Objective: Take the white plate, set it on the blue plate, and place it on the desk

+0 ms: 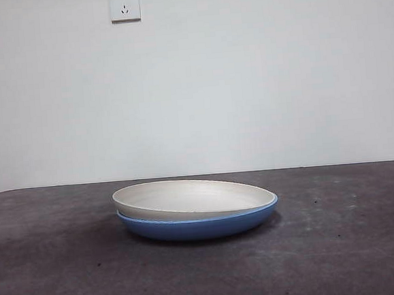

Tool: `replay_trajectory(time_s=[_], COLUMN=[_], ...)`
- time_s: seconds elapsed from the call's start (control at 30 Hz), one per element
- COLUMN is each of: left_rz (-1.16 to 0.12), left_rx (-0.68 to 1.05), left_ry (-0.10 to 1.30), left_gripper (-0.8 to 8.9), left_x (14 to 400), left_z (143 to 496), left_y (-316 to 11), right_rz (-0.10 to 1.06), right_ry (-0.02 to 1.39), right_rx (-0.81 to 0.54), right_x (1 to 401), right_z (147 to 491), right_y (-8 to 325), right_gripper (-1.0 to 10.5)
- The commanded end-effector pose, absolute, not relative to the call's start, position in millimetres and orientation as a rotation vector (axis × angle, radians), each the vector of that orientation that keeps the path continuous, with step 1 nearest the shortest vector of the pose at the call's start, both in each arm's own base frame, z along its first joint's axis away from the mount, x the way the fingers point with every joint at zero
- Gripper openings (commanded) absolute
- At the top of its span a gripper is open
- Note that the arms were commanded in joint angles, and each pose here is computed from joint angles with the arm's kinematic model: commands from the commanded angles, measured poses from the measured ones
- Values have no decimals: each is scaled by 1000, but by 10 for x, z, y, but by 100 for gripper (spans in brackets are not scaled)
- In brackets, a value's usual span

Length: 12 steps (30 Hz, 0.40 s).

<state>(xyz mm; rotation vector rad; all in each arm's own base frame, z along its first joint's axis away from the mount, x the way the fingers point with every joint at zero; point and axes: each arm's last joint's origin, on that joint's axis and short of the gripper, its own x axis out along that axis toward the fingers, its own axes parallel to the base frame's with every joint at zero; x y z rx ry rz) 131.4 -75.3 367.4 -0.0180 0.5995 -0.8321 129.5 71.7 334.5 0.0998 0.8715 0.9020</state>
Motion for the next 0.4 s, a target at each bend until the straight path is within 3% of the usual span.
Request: replay_trajectory(time_s=[0.03, 0.23, 0.4], left_rz=[-751, -412, -106], left_rx=[13, 56, 70], left_ry=[383, 66, -108], left_gripper=[13, 13, 13], left_x=[1275, 1021, 817], left_z=[3876, 4148, 4097], left_y=[-583, -204, -32], right_rz=[919, 919, 919], right_ry=[847, 848, 847], right_rx=[85, 85, 85], right_x=[1308, 1308, 1308], right_z=[3390, 3390, 3390], right_y=[733, 733, 733], right_gripper=[9, 9, 8])
